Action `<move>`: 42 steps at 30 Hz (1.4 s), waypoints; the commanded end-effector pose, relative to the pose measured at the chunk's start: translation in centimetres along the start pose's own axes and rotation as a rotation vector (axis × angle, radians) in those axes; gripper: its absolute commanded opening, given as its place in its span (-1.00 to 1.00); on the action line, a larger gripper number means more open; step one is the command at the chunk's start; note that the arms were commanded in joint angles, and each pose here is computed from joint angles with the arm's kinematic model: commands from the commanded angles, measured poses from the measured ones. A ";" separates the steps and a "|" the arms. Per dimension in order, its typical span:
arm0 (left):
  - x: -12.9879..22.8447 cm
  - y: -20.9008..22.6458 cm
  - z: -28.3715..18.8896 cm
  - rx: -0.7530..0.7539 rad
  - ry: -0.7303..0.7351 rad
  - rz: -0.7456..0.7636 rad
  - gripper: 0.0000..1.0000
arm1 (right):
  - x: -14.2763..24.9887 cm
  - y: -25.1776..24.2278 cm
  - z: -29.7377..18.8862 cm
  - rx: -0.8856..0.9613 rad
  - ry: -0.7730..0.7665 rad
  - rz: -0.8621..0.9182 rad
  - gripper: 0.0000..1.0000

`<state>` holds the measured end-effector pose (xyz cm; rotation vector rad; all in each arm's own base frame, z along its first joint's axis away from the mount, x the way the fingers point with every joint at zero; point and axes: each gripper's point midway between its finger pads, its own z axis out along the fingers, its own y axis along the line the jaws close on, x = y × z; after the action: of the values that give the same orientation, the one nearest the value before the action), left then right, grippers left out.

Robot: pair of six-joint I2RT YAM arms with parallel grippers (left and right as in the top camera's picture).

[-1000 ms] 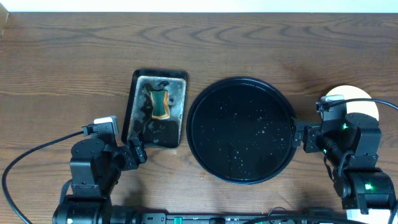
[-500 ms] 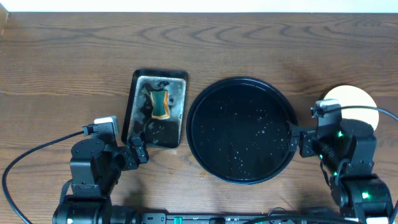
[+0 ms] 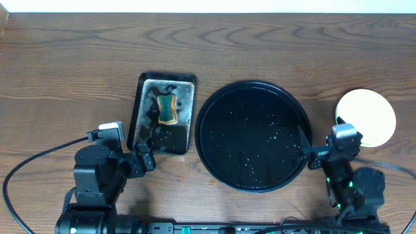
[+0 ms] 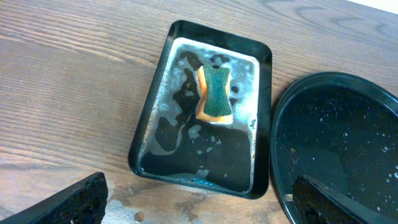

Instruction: Clean dirty plates on tray and stack at the side

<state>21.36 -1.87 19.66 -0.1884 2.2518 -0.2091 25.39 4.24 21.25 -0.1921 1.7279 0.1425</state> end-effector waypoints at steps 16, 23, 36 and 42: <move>0.0 -0.1 0.0 0.005 -0.002 0.012 0.92 | 2.8 0.1 -0.6 0.018 -0.210 -0.029 0.99; 0.0 -0.1 0.0 0.005 -0.002 0.012 0.92 | 5.5 0.1 -0.2 0.018 -0.097 -0.012 0.98; 0.1 0.0 0.0 0.004 0.002 0.011 0.93 | 5.6 0.1 -0.2 0.018 -0.097 -0.012 0.99; 0.1 0.0 0.0 0.003 0.004 0.011 0.93 | 5.6 0.1 -0.2 0.018 -0.097 -0.012 0.99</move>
<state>21.29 -1.86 19.56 -0.1889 2.2563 -0.2086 24.34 3.83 15.85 -0.1752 1.6313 0.1221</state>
